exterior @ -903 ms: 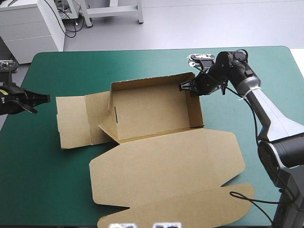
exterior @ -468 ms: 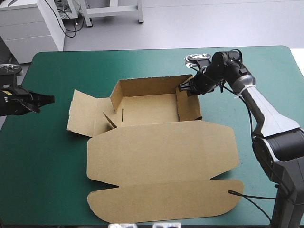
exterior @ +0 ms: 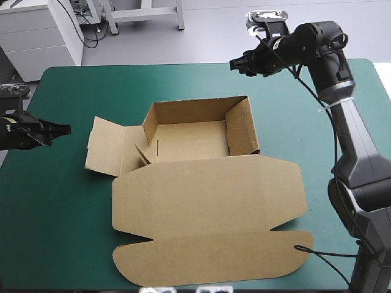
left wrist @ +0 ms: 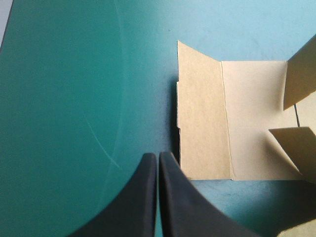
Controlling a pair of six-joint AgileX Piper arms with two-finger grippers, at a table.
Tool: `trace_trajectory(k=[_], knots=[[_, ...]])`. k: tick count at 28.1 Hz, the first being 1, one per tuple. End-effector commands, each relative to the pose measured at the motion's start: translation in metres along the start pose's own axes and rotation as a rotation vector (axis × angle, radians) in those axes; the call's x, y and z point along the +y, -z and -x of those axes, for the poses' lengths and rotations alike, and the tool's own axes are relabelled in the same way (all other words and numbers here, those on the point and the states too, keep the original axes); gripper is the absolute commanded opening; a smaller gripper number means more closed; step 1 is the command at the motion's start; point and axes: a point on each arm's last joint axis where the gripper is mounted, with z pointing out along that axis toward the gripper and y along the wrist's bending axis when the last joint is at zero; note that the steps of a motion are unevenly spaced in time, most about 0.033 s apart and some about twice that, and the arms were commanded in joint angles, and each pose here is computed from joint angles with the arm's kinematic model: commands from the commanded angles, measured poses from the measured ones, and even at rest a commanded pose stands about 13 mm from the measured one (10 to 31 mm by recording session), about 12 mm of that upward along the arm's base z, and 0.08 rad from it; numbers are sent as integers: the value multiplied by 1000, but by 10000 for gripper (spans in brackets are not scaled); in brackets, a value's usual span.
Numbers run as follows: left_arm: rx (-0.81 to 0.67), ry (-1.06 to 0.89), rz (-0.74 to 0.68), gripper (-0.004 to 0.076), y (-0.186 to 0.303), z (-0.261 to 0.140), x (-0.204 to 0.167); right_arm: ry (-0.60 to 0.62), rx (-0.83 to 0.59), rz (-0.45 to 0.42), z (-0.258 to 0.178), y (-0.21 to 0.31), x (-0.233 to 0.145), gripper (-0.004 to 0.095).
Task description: Fold the box
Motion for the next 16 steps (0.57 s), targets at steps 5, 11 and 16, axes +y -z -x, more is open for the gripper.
trace_trajectory(k=[5,11,16], knots=[[-49,-5,-8,-6,14,4,-3,-39,16,-9,-10,19,1,417],[-48,-15,-8,-6,14,4,-3,-57,184,-24,-38,-23,-9,416],[-48,-14,-9,-6,14,4,-3,-54,281,-35,-54,-54,-18,415]])
